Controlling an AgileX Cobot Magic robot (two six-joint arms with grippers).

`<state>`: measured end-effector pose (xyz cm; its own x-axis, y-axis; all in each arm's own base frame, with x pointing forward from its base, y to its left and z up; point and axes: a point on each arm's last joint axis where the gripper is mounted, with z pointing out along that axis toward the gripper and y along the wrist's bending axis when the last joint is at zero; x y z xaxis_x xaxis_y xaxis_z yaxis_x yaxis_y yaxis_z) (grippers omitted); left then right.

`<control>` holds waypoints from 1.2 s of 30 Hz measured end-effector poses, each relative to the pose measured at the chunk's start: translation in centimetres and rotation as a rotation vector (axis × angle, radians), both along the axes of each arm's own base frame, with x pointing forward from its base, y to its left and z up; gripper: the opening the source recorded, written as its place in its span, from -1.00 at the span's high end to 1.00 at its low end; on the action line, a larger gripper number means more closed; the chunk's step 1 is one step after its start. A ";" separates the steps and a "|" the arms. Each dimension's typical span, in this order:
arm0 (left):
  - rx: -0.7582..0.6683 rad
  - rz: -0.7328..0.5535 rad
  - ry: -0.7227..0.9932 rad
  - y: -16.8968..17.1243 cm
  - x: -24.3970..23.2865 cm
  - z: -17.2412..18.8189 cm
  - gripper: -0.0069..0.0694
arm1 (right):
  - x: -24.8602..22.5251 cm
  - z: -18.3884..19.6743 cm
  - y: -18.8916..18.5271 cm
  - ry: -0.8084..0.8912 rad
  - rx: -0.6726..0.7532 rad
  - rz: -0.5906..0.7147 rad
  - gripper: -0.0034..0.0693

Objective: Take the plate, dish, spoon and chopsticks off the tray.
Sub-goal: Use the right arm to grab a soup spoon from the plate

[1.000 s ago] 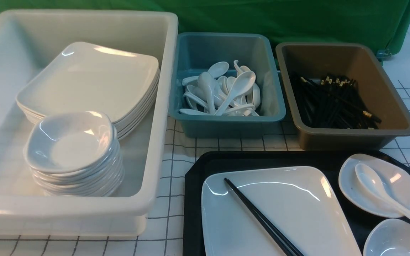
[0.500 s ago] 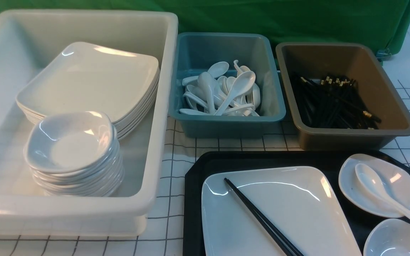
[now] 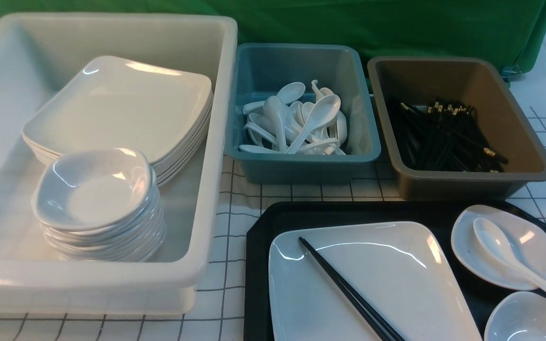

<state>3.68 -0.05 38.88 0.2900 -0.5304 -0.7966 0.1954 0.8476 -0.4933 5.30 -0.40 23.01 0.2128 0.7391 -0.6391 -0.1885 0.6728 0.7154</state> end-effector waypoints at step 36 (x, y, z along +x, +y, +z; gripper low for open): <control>0.704 -1.105 1.100 -17.5 11.5 -8.0 0.85 | 23.8 3.9 3.2 1.404 -1.262 0.748 0.35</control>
<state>15.18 -17.52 30.87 -0.7492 0.4281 -0.5054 0.6440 0.6491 -0.4049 29.08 2.79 26.94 -0.8631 -0.4706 -0.1835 -0.4542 0.8820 -0.1254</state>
